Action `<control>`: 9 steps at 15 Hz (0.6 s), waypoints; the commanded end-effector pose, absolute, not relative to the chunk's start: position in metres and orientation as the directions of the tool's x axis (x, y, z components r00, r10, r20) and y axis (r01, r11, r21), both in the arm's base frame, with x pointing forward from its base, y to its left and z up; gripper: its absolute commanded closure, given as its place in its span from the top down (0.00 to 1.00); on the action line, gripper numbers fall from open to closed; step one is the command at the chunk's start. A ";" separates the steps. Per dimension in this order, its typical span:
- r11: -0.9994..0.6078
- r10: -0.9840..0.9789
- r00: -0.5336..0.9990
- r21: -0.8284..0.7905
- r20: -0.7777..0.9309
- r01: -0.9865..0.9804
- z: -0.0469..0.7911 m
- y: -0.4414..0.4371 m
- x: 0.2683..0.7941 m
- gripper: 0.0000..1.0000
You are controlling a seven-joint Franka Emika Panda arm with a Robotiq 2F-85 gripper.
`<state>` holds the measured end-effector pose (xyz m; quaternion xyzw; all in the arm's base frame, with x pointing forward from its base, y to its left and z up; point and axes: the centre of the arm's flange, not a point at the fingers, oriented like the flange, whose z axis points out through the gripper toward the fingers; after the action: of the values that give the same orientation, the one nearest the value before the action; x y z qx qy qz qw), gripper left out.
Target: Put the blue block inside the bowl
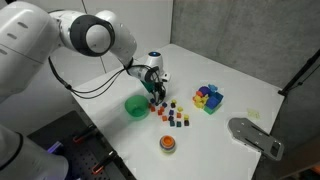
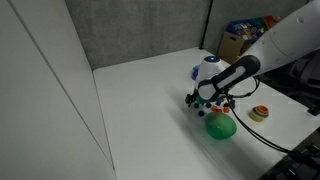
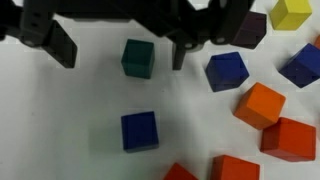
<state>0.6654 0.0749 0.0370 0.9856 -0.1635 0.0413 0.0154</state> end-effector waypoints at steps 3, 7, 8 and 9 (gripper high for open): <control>-0.943 -0.328 0.936 0.019 0.127 -0.333 0.026 0.078 0.677 0.49; -0.941 -0.332 0.930 0.014 0.157 -0.339 0.043 0.076 0.679 0.16; -0.940 -0.334 0.930 0.016 0.153 -0.340 0.050 0.074 0.678 0.09; -0.941 -0.332 0.934 0.018 0.133 -0.337 0.059 0.071 0.674 0.06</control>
<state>0.6748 0.0743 0.0343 0.9843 -0.1613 0.0679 0.0214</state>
